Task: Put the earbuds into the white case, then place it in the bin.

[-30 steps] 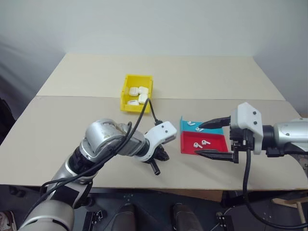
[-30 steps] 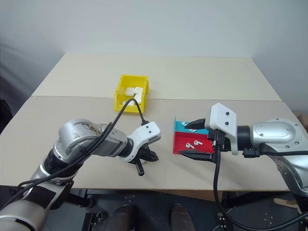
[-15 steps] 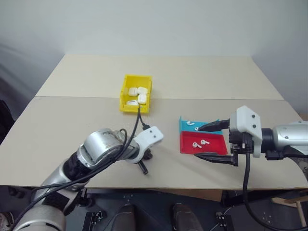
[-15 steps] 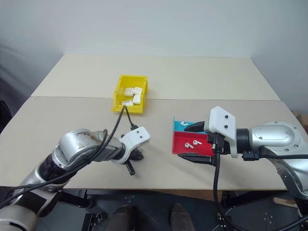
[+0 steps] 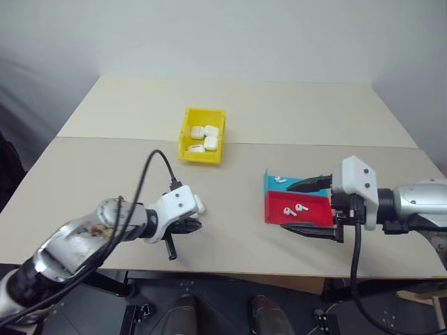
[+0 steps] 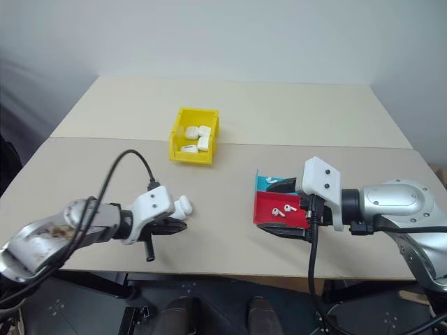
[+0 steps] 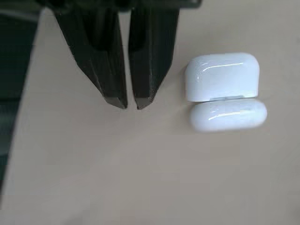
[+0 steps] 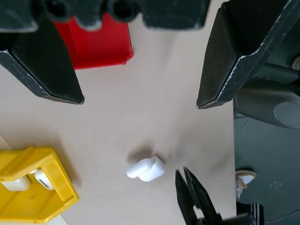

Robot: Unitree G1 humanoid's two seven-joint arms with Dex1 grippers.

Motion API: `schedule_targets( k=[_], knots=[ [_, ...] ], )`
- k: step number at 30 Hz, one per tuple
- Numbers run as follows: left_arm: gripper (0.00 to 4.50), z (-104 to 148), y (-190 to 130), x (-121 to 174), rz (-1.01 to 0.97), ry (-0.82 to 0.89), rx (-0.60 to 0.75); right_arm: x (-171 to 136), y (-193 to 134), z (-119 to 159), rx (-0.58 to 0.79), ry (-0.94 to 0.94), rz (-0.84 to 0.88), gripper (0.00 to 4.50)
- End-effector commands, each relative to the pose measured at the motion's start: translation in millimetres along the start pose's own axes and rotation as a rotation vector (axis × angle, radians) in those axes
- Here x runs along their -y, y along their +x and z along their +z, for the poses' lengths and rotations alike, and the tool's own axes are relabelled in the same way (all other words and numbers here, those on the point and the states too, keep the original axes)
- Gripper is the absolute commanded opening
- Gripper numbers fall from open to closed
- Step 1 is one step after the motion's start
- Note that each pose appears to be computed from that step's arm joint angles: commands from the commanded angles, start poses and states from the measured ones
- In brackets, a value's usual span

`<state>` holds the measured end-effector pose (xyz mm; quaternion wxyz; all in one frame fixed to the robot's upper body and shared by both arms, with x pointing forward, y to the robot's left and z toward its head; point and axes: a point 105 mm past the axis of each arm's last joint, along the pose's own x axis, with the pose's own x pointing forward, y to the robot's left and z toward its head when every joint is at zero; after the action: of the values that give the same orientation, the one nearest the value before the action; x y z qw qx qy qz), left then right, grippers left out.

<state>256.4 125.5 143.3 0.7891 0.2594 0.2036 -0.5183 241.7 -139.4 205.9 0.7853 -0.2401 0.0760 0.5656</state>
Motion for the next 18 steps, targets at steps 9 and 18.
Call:
schedule_targets(
  k=[9, 18],
  knots=[
    [4.02, 5, -30, -57, 0.091, 0.06, -0.11, 3, 2, 10, 0.042, -0.064, -0.023, 4.5],
    [4.48, 12, -10, -68, 0.062, 0.037, -0.175, 5, 2, 12, 0.053, -0.057, -0.046, 4.5]
  ],
)
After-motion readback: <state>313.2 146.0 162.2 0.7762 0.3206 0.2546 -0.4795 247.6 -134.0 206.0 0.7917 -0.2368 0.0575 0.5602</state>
